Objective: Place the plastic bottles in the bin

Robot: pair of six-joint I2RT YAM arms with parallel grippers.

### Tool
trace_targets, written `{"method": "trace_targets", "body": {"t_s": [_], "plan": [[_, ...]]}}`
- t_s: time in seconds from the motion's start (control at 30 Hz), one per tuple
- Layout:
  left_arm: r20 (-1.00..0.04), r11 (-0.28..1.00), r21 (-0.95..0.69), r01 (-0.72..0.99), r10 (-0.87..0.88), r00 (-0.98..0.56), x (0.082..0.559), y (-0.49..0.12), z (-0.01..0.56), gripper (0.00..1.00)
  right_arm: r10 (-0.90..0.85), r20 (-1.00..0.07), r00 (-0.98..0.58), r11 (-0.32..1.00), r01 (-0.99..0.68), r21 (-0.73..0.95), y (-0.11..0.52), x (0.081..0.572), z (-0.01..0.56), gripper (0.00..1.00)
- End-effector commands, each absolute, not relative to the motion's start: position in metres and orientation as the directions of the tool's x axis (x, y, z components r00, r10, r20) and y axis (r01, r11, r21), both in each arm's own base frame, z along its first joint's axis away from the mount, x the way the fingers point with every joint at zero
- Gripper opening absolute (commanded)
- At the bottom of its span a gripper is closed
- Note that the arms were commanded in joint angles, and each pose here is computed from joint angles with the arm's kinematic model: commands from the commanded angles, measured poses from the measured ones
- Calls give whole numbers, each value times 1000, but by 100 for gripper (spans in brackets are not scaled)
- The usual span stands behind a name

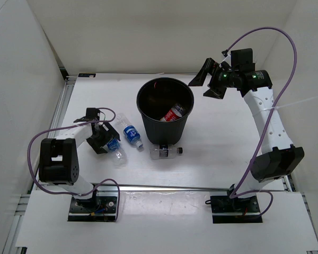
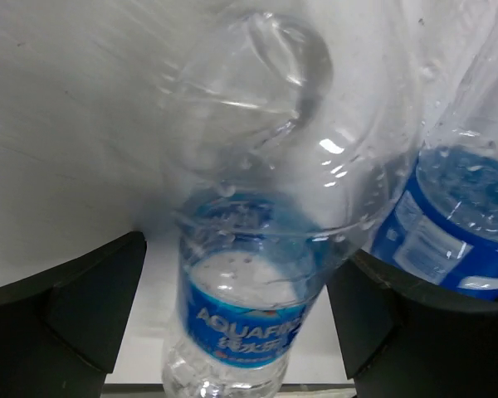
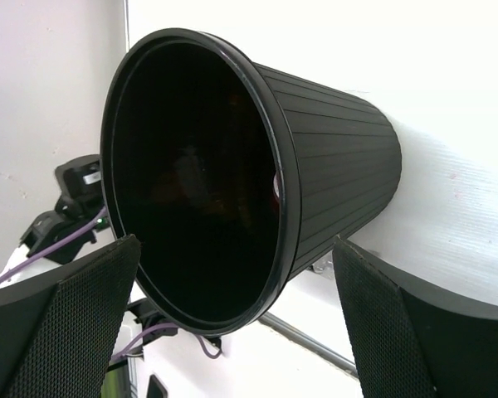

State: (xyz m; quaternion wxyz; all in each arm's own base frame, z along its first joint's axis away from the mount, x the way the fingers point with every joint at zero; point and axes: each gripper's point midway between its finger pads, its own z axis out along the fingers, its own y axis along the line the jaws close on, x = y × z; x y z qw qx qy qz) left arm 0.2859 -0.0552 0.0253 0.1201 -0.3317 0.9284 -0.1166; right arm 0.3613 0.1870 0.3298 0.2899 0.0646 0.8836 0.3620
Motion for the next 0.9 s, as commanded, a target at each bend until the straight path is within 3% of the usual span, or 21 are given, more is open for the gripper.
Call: {"method": "trace_targets", "body": {"t_s": [0.0,0.03,0.17,0.23,0.4,0.6,0.73,0.87], "plan": [[-141,752,-294,-589,-644,-752,288,-57,19,97,337,-480,-810,705,-120,699,180,352,347,100],[-141,752,-294,-589,-644,-752,288,-57,18,94,336,-471,-816,707,-112,699,180,350,345,100],[-149,759,-286,-585,-638,-755,291,-55,18,53,338,-453,-825,704,-99,704,178,351,341,100],[-192,761,-291,-580,-640,-744,295,-51,27,40,334,-444,-832,700,-96,708,179,349,340,100],[-345,725,-398,-562,-686,-641,330,-42,97,38,330,-441,-835,695,-100,712,181,350,341,100],[-602,707,-612,-353,-707,-372,389,-29,285,38,330,-441,-835,695,-100,712,180,349,343,100],[-673,734,-657,-174,-675,-304,415,-43,375,38,325,-419,-848,694,-87,715,181,347,335,100],[-698,732,-680,50,-625,-350,439,-97,433,38,338,-428,-838,713,-69,698,176,346,331,100]]}}
